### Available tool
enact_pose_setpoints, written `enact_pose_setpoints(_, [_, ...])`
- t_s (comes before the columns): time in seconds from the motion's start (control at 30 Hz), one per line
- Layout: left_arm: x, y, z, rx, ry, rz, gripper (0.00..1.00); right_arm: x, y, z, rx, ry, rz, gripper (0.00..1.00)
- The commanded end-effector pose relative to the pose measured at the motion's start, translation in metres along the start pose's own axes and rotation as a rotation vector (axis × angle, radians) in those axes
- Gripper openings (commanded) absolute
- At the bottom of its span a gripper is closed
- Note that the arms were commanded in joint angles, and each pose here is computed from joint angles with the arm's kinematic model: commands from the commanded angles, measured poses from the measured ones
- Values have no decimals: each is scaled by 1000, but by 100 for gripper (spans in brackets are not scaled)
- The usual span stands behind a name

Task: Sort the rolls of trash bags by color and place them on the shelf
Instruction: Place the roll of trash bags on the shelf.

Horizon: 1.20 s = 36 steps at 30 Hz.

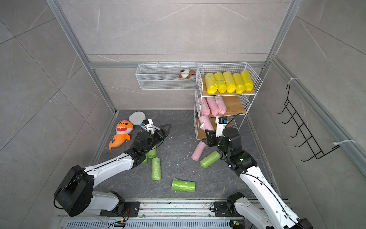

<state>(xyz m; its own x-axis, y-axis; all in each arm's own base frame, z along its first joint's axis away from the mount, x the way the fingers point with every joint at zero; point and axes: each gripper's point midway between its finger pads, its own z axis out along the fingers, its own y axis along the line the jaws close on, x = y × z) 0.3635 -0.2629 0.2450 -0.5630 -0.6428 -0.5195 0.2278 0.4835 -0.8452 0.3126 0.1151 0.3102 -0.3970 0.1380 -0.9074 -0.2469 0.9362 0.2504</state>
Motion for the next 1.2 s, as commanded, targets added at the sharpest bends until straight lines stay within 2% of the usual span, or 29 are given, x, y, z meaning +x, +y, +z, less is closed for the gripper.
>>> enact_pose_setpoints(0.0, [-2,-12,3,35,15,37,88,-23,-16,-27,71,-10,-67,30])
enact_pose_setpoints(0.3, [9,-30,11,98,100,85,88,-55,-69,-31,172,18,-6,30])
enact_pose_setpoints(0.6, [25,-42,16,136,181,117,88,-75,-125,-13,176,-27,96,30])
enact_pose_setpoints(1.17, [38,-42,23,145,232,102,88,-90,-161,37,192,-101,45,30])
